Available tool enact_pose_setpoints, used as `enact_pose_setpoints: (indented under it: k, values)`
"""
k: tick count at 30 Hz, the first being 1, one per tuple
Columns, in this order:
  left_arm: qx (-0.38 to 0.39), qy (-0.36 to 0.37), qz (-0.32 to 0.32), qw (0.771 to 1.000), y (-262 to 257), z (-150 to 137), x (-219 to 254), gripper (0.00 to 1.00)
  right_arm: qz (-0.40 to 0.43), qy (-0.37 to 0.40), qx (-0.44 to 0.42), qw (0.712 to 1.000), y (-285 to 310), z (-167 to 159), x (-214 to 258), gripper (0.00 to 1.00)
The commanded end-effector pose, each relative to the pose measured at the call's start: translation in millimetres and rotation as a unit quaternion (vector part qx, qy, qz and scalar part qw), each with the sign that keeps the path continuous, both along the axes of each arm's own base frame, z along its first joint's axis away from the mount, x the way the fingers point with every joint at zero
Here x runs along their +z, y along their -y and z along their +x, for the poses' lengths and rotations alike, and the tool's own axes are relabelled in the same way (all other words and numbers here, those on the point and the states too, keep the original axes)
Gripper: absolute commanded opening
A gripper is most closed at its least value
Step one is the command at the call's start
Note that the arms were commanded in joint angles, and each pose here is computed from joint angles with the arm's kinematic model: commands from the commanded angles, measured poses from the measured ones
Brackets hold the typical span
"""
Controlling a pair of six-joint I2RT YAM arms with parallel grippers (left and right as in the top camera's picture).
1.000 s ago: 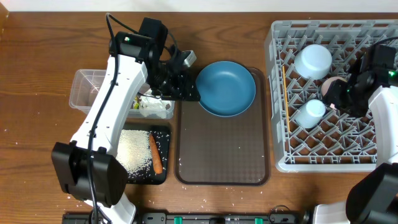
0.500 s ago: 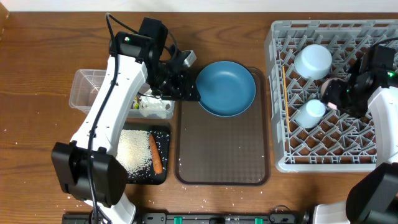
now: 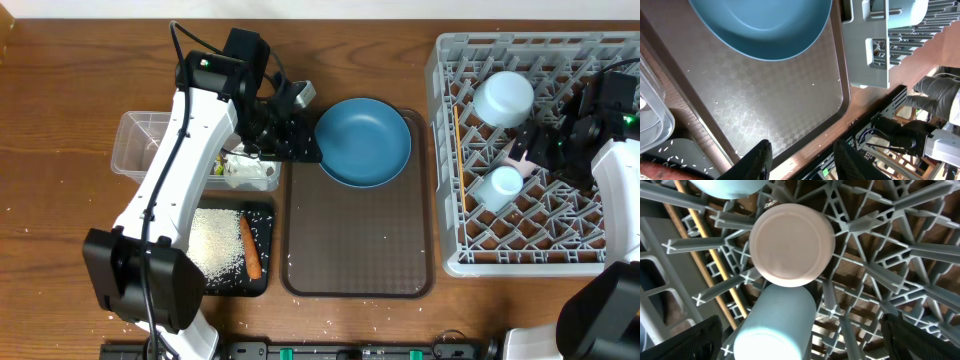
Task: Sort waste into correct bins and load items into the dishwasher rack
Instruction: 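Move the right gripper left to the blue plate on the brown tray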
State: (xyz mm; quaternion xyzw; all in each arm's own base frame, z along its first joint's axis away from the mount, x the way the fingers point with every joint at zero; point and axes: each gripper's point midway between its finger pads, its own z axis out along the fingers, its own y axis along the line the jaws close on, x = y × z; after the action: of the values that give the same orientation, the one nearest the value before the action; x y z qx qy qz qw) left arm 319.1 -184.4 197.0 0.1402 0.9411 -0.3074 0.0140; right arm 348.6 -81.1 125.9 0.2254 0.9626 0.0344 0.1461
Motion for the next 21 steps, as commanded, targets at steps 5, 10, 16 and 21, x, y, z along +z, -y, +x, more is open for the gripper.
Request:
enact_pose_setpoints:
  k: [5,10,16,21]
  values:
    - [0.004,-0.001,0.006,1.000,-2,2,-5,0.43,0.009,0.014,-0.002,1.000,-2,3,10,0.99]
    - [0.015,0.003,0.003,1.000,0,7,-4,0.43,0.009,0.014,-0.001,1.000,-3,3,10,0.99]
    - [0.018,0.015,0.005,1.000,-1,13,-5,0.43,0.027,0.018,-0.003,0.999,-8,4,11,0.99]
    - [0.027,0.025,0.038,0.999,-13,19,-11,0.43,0.200,0.011,0.006,0.980,-66,-3,20,0.98]
